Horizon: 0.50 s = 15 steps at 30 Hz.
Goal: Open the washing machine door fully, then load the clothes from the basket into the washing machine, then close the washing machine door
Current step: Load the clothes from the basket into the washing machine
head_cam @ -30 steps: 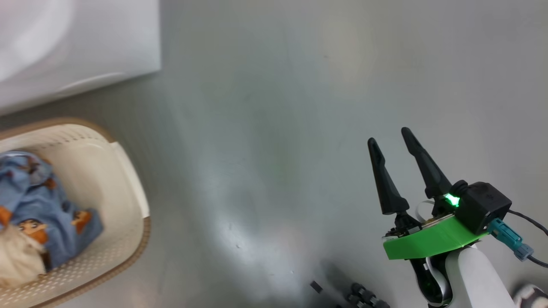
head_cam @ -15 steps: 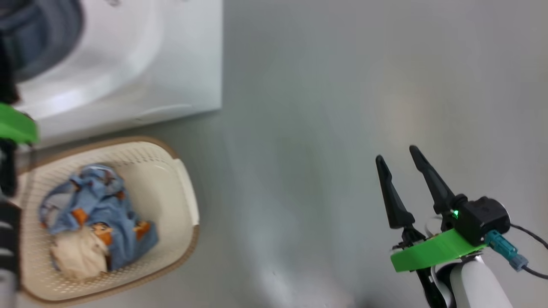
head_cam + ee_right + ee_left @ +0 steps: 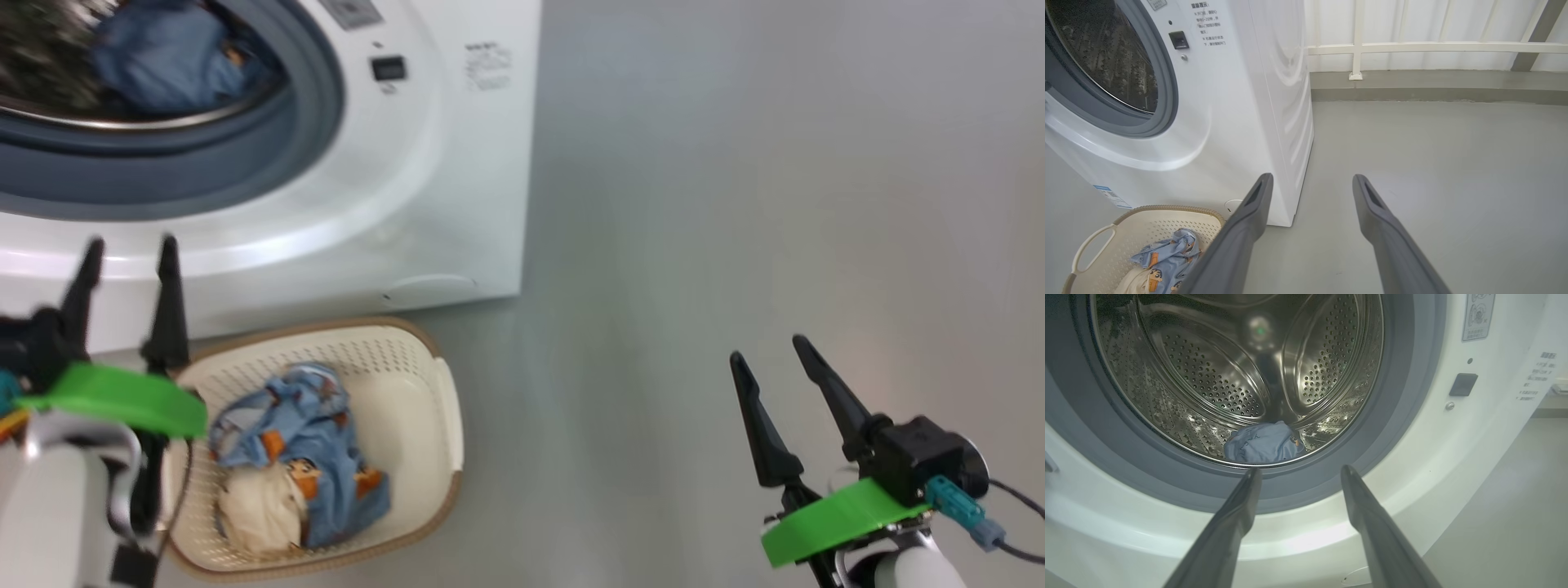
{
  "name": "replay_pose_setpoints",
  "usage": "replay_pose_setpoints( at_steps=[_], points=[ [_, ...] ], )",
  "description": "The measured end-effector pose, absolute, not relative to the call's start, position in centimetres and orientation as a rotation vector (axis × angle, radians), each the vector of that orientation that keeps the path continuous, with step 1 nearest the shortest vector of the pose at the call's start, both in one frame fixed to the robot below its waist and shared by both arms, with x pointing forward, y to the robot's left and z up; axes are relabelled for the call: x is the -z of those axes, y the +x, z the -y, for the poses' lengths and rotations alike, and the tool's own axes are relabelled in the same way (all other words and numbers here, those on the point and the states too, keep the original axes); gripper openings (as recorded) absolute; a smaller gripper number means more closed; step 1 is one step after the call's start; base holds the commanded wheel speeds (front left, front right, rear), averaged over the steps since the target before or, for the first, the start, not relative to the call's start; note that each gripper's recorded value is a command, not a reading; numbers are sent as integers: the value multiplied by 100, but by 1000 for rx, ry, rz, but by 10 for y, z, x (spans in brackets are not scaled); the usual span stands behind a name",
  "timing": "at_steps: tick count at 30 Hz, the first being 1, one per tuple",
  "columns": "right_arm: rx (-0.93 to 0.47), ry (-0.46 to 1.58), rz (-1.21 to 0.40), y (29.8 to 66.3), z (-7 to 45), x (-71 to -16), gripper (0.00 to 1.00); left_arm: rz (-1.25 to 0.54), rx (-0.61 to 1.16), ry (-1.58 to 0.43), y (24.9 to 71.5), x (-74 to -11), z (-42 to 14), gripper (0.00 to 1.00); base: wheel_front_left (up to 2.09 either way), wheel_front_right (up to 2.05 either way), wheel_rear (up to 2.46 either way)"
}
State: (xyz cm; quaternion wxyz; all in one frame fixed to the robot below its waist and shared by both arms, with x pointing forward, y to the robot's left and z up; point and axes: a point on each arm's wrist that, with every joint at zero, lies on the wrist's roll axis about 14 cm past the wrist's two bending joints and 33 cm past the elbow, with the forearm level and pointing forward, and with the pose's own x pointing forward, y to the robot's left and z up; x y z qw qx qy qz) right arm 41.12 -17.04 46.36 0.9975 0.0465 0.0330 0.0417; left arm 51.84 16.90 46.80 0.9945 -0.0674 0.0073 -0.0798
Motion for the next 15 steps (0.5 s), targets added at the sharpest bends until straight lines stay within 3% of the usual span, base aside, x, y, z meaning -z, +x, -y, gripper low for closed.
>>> replay_pose_setpoints(
  at_steps=[15],
  points=[
    [-163,113,25,381,145,-505,100,57,37,-172,404,-505,-197,100,0,0,0]
  ],
)
